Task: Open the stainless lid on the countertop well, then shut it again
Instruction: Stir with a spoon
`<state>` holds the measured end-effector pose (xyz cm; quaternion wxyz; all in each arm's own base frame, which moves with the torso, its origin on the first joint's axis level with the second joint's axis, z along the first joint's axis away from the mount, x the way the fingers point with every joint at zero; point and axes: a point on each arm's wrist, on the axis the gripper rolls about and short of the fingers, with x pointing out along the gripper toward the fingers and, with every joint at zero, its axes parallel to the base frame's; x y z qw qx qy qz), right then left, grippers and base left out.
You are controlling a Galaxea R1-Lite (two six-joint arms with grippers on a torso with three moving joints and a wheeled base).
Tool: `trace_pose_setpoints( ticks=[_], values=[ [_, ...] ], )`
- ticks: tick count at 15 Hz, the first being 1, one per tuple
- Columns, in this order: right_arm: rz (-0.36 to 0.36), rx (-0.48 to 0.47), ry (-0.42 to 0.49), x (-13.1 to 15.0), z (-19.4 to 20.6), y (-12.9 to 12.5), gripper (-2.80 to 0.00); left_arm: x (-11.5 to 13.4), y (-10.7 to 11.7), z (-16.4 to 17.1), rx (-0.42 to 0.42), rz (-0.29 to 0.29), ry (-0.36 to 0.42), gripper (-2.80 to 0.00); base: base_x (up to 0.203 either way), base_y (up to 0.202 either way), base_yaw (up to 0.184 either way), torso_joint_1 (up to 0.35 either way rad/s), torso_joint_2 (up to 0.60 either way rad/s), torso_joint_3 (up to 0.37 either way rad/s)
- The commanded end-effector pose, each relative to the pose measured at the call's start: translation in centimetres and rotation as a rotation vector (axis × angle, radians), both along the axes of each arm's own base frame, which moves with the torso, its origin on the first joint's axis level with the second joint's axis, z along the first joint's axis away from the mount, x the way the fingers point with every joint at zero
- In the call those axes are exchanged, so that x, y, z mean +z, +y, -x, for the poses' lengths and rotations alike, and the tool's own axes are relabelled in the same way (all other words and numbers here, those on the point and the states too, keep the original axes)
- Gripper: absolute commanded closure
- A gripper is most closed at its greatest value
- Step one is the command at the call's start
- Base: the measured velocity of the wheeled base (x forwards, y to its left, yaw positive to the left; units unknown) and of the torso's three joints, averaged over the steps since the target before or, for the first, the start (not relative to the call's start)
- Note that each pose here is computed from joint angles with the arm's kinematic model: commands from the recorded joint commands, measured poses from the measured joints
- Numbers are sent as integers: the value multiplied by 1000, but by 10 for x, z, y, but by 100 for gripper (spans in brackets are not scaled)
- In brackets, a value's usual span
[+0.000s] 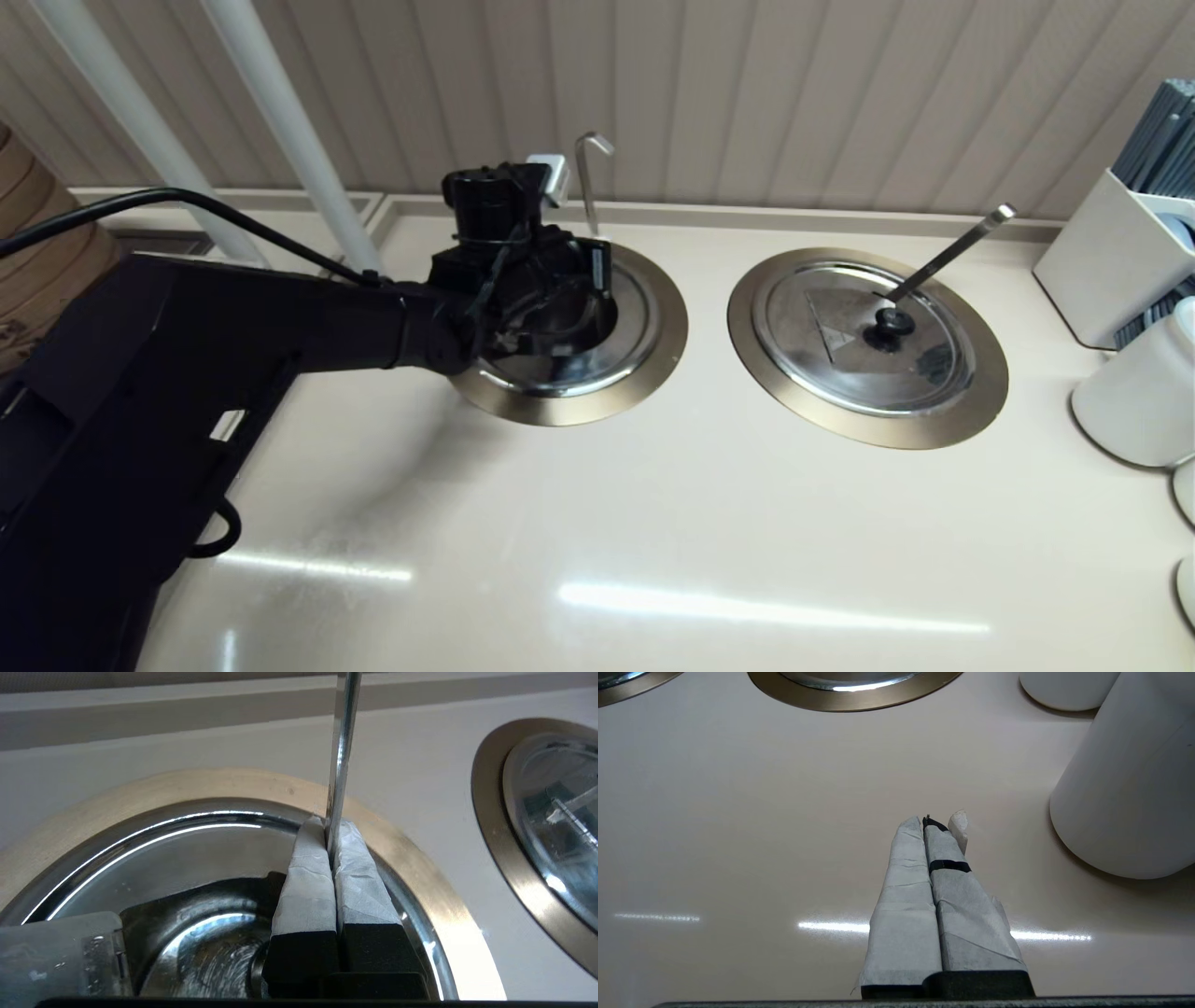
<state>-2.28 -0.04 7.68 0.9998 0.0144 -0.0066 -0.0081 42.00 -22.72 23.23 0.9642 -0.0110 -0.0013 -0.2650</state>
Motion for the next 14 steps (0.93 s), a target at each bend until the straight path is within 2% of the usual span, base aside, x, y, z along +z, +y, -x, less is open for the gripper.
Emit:
trace_pose_setpoints(
  ticks=[1,5,8,11,14],
  values=[
    [0,-2,4,-1,0,0,0,6,9,0,23,-36,-17,0,0,0,0,0,0,0],
    [0,0,4,-1,0,0,0,16,24,-1,54,-44,-33,0,0,0,0,0,0,0],
    [0,0,4,-1,0,0,0,16,30,-1,63,-77,18,0,0,0,0,0,0,0],
    [0,0,4,-1,0,0,0,8,28,-7,81,-129,-1,0,0,0,0,0,0,0],
    [0,0,4,-1,0,0,0,1,25,-18,183,-159,-61,0,0,0,0,0,0,0]
  ],
)
